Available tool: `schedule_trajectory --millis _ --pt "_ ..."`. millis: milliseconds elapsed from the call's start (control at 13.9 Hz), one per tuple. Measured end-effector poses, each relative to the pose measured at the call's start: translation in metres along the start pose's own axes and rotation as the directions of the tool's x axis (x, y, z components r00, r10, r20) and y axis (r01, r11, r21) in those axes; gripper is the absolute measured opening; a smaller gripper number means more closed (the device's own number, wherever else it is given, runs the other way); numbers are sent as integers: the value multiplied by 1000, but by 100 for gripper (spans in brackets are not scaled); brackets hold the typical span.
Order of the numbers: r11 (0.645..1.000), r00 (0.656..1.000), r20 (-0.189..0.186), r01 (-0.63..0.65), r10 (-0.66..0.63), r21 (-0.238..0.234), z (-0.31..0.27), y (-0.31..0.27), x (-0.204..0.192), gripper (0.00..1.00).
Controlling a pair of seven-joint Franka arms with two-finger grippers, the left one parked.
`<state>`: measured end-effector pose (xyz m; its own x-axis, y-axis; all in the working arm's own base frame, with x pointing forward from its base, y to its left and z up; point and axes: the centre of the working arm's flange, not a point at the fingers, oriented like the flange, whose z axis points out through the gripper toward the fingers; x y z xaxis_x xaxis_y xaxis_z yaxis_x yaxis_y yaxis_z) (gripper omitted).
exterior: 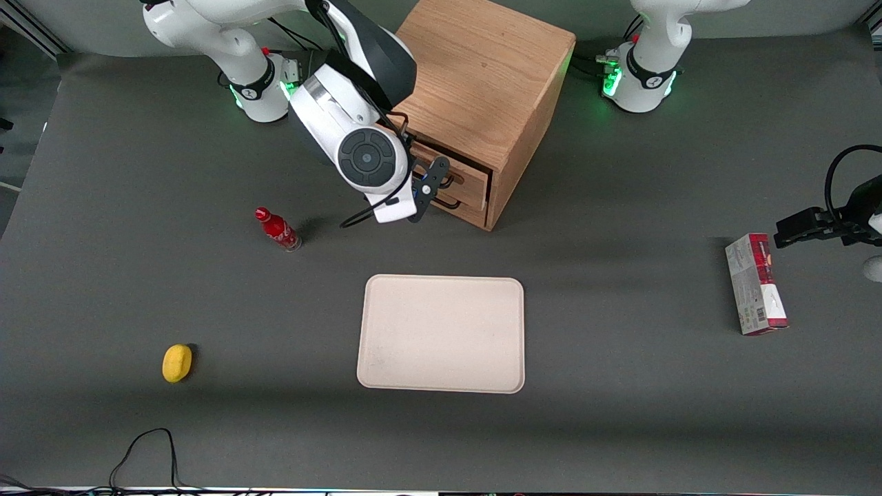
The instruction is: Open upper drawer
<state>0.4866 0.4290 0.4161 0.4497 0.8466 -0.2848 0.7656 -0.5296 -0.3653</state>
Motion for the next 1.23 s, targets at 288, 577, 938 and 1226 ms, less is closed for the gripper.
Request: schedule_trajectory --millis 288,577,938,1226 --pt "1000 1000 -22 -8 8 -1 -7 11 6 100" --pt "1000 1000 -21 -9 9 0 -6 13 7 100" --pt "1000 1000 8 0 0 9 6 8 13 100" --pt "1000 999 43 15 -16 19 15 -1 14 100"
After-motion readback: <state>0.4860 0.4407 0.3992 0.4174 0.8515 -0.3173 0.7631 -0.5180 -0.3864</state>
